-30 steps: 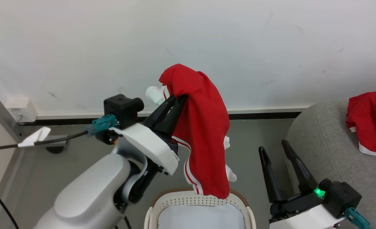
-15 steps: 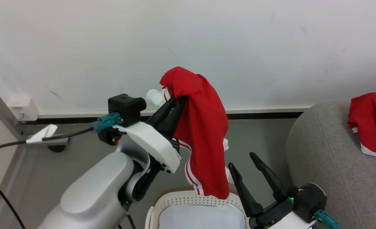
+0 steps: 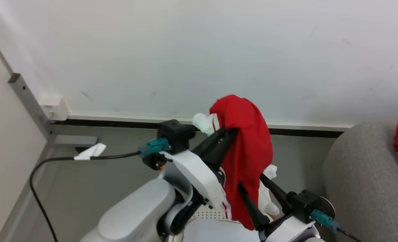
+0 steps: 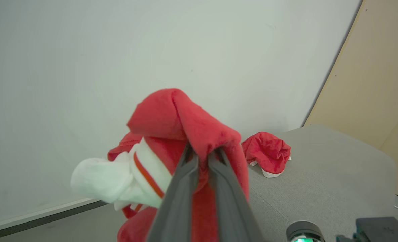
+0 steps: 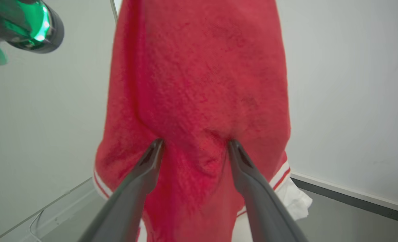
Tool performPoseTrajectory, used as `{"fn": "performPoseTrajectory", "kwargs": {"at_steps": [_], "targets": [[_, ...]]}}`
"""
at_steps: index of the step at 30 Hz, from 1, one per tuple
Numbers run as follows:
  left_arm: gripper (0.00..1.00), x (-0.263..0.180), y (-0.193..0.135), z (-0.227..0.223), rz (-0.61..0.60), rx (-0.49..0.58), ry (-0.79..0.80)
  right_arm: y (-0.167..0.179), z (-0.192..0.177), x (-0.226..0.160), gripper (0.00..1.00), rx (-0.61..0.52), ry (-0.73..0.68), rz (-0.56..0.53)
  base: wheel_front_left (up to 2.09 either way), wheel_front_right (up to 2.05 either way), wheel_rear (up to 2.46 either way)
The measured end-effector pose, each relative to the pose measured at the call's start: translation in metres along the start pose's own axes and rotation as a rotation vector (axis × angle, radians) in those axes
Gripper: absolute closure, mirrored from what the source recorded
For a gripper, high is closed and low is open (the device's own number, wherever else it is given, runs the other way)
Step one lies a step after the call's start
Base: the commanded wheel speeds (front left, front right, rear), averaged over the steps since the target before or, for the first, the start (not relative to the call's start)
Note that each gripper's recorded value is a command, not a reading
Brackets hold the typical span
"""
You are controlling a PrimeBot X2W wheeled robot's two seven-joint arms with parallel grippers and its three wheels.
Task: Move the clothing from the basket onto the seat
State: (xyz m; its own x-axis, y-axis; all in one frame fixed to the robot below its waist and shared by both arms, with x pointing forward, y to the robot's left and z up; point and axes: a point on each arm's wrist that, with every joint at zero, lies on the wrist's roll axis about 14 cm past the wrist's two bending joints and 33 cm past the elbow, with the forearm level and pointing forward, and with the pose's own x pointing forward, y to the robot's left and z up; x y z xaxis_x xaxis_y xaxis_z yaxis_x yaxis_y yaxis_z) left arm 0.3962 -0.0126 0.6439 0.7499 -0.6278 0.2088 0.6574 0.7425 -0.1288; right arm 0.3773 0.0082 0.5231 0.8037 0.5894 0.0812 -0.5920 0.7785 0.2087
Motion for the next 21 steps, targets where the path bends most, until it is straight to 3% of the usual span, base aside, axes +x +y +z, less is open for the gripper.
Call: {"fn": "performPoseTrajectory", "kwargs": {"at_steps": [10,11,12,13,21], "targets": [[1.00,-0.027,-0.018,-0.011,-0.012,-0.007,0.047,0.000,0.005,0.026,0.00,-0.031,0.007,0.015,0.00,0.00,0.00],[1.00,-0.028,-0.019,-0.012,-0.009,-0.006,0.048,0.001,0.006,0.027,0.24,-0.032,0.003,0.017,0.00,0.00,0.00],[1.00,-0.030,-0.019,-0.012,-0.007,-0.006,0.050,0.001,0.007,0.028,0.66,-0.033,0.000,0.019,0.00,0.00,0.00],[1.00,-0.031,-0.018,-0.012,-0.004,-0.004,0.051,0.002,0.009,0.029,1.00,-0.032,-0.005,0.021,0.00,0.00,0.00],[1.00,-0.037,-0.010,-0.011,0.028,0.000,0.050,0.007,0.019,0.032,1.00,-0.030,-0.041,0.032,0.00,0.00,0.00]]}}
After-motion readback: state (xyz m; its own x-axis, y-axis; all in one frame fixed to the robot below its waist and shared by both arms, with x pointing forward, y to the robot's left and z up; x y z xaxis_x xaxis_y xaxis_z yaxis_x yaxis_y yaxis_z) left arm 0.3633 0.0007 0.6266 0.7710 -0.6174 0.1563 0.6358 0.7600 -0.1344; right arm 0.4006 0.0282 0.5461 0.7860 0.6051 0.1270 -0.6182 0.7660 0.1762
